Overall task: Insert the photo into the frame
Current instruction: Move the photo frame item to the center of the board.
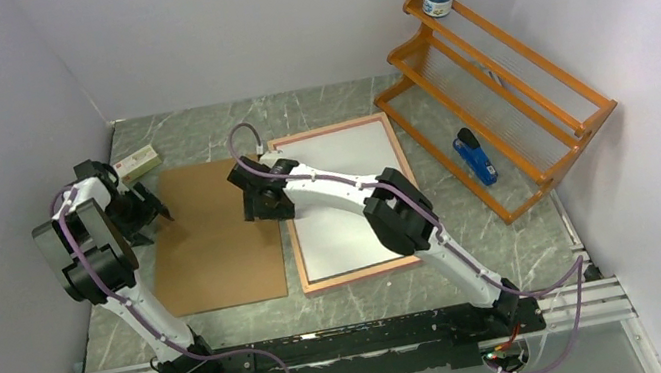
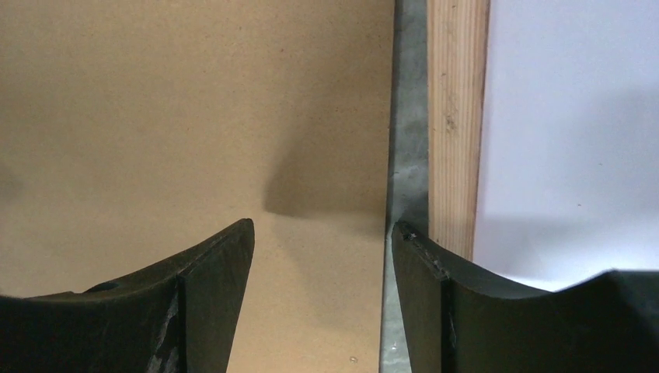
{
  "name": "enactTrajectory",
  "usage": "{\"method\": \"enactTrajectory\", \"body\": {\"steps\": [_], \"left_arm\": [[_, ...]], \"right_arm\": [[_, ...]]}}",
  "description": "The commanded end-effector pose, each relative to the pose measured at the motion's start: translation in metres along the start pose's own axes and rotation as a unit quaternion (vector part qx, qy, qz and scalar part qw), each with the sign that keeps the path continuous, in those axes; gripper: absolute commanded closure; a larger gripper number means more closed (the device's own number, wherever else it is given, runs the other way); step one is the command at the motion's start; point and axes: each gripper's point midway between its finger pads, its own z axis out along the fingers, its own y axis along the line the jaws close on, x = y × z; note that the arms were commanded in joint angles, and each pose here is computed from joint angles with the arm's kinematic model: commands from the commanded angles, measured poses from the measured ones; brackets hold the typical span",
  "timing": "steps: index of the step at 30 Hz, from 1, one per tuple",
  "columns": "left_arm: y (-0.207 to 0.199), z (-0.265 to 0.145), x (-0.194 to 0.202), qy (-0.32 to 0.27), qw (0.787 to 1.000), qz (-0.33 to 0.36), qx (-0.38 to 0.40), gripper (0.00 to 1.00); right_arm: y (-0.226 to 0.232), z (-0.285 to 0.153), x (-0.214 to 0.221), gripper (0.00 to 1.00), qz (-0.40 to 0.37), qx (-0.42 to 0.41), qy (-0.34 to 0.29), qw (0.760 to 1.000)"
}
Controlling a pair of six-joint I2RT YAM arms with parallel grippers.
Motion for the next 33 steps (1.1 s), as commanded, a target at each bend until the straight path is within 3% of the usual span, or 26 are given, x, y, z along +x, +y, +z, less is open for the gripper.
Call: {"method": "enactTrajectory", "body": {"steps": [1, 13, 19, 24, 33], "left_arm": [[0.009, 0.003, 0.007, 0.002, 1.0, 0.009, -0.017, 0.2], [-0.022, 0.02, 0.033, 0.078, 0.993, -0.002, 0.088, 0.24], [-0.033, 0.019, 0.033, 0.092, 0.988, -0.019, 0.121, 0.28], [-0.03, 0.02, 0.024, 0.093, 0.99, -0.029, 0.101, 0.29], [-0.033, 0.018, 0.018, 0.092, 0.99, -0.024, 0.107, 0.3]], "right_arm": [[0.007, 0.002, -0.004, 0.31, 0.004, -0.014, -0.007, 1.0], [0.038, 0.002, -0.003, 0.31, 0.024, -0.139, 0.049, 0.989], [0.076, -0.029, -0.024, 0.34, 0.024, -0.245, 0.052, 0.968], [0.109, -0.075, -0.047, 0.35, 0.022, -0.331, 0.036, 0.943], [0.117, -0.125, -0.076, 0.35, 0.033, -0.379, -0.004, 0.925]]}}
